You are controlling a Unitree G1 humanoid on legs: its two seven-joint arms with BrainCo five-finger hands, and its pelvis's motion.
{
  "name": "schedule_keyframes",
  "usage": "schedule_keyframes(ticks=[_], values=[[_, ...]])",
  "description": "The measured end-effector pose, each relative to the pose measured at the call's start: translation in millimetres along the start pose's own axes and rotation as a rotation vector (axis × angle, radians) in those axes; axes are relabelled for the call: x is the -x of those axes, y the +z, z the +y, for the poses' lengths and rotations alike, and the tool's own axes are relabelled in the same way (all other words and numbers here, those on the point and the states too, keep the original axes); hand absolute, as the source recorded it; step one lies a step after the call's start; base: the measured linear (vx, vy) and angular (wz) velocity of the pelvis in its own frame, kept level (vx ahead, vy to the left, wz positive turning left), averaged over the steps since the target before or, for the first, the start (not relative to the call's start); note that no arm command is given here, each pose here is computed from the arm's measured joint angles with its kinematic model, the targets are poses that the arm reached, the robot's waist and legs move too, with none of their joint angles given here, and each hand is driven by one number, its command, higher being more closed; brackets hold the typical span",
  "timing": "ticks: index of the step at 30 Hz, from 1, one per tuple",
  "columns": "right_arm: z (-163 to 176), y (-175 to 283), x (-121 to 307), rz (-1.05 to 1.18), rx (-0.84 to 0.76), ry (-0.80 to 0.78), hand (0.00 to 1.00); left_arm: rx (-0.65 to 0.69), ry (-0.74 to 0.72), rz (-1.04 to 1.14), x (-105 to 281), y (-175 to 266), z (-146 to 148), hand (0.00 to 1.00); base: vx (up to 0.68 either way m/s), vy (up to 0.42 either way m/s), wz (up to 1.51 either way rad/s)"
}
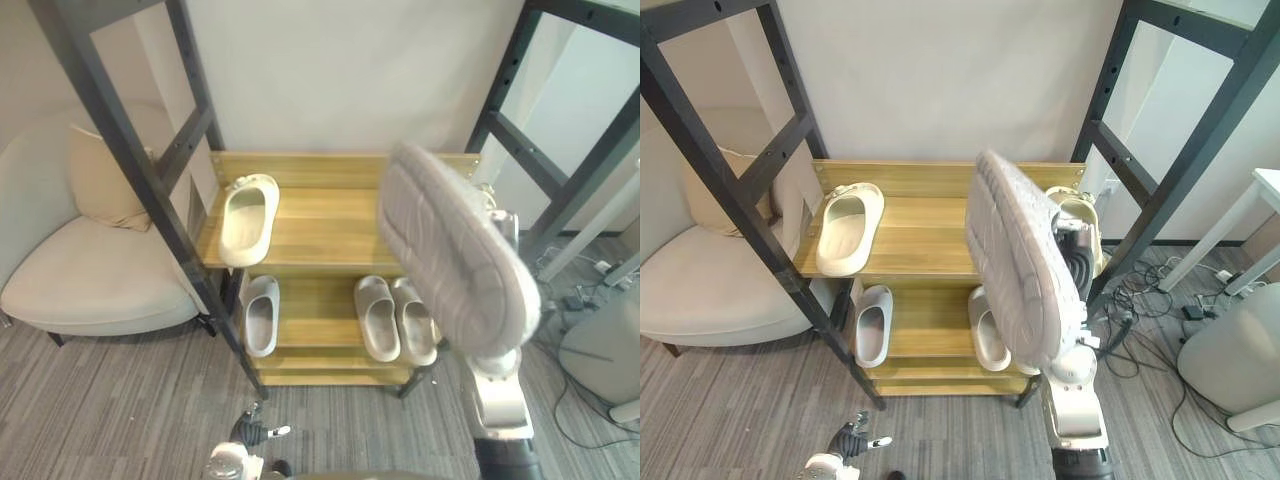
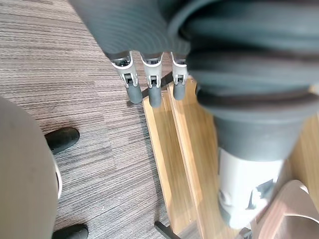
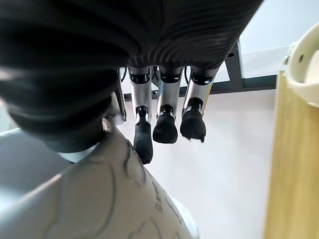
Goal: Organize the slippers on the shoe rack
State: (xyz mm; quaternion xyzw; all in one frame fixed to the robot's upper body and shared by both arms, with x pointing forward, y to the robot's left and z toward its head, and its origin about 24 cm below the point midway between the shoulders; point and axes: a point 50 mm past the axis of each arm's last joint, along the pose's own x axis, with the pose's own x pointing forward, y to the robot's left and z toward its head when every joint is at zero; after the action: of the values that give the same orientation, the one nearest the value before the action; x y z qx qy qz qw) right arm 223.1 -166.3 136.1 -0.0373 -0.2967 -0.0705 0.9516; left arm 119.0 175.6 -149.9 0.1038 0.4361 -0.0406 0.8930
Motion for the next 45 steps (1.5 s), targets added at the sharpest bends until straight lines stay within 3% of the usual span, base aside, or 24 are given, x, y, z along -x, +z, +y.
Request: schedule_keyframes(ticks=[15,27,40,45], values=[[-4.2,-24.3,81.1,0.36,-0.092,0.096,1.0,-0.032,-0.089,-0.023,1.7,2.6,-30.0,0.0,-0.01,0.002,-0.14],[-8.4,-90.8,145.2,0.798,0.01,0.165,1.0,0.022,-0.085,-0.109,1.4,21.6,-31.9,0.0,0.01,-0.024,0.08],[10.1,-103.1,71.6,0.591,0.147,0.238,1.0,0.123,-0.055,-0.453,10.4,102.3,-20.9,0.0,-0.04,-0.017,0.27],[21.7,-87.0,11.7,0.383,0.181,0.214,1.0,0.168,-0.003,-0.586,12.7,141.0,-6.8,0.0,-0.01,-0.001,0.31]])
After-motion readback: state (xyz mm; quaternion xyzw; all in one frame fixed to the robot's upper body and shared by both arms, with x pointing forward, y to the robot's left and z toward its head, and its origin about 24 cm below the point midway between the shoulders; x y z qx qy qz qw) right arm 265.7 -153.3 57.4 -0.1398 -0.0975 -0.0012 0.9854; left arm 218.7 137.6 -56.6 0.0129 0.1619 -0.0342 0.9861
